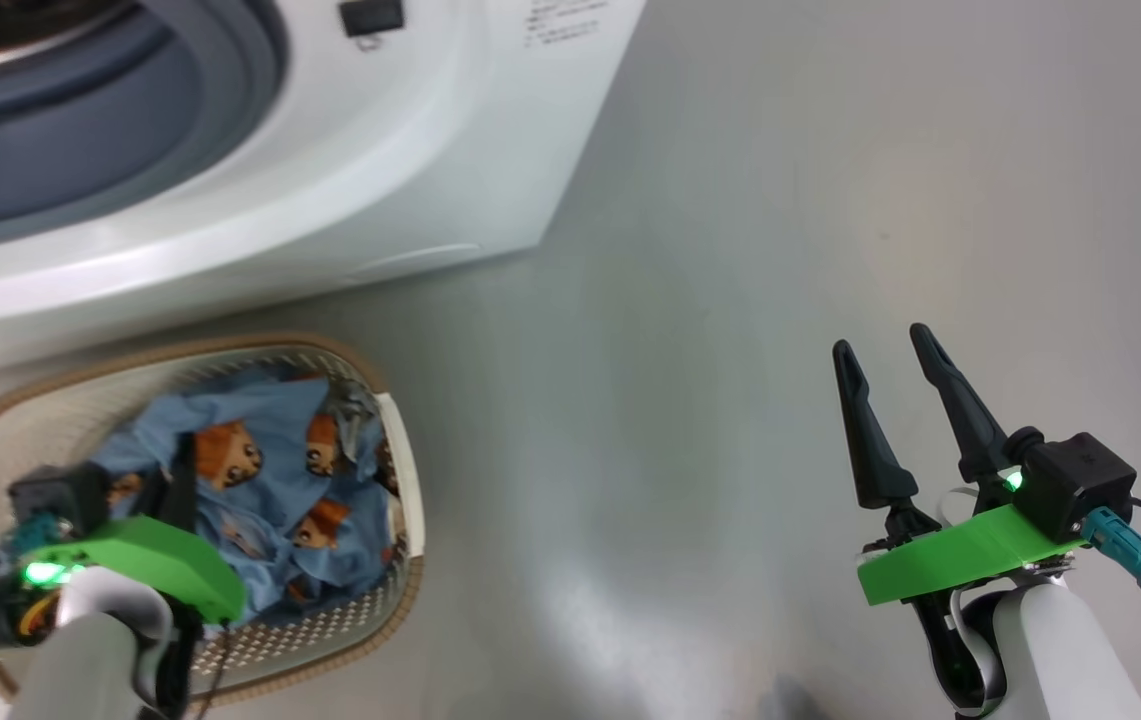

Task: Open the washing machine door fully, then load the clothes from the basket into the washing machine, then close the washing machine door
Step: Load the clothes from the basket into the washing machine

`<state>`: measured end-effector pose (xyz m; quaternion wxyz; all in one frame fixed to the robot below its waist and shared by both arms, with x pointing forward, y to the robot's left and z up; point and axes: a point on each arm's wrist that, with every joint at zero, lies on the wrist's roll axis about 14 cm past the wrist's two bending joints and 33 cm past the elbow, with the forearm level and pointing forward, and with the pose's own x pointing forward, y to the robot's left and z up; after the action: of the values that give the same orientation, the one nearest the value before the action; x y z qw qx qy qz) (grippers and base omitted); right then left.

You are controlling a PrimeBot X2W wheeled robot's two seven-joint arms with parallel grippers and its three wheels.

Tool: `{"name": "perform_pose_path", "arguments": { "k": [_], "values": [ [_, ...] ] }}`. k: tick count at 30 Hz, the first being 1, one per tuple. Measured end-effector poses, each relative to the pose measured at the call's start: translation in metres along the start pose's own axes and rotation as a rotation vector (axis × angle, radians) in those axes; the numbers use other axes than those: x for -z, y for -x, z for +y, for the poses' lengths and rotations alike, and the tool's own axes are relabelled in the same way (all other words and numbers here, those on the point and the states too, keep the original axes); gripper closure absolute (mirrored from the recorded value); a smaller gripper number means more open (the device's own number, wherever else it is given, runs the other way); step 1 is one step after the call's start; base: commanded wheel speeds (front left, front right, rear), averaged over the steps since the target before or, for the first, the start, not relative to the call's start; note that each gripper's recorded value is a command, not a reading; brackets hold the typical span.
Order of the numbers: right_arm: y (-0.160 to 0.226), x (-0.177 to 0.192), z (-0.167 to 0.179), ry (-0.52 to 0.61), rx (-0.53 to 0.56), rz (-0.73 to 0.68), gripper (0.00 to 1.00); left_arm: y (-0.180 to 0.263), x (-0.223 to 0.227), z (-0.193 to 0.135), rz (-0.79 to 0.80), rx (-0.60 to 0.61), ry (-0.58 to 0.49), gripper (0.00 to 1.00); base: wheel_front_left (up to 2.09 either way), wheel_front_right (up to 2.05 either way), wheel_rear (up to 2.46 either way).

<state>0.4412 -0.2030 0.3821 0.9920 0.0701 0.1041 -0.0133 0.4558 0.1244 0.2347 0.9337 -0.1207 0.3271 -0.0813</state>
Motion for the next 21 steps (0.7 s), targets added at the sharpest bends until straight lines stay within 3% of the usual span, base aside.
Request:
{"name": "perform_pose_path", "arguments": {
  "k": [21],
  "values": [
    [0.019, -0.05, 0.025, 0.012, -0.065, -0.121, 0.0, 0.084, -0.098, -0.017, -0.348, 0.012, 0.029, 1.0, 0.0, 0.0, 0.0]
  ]
}}
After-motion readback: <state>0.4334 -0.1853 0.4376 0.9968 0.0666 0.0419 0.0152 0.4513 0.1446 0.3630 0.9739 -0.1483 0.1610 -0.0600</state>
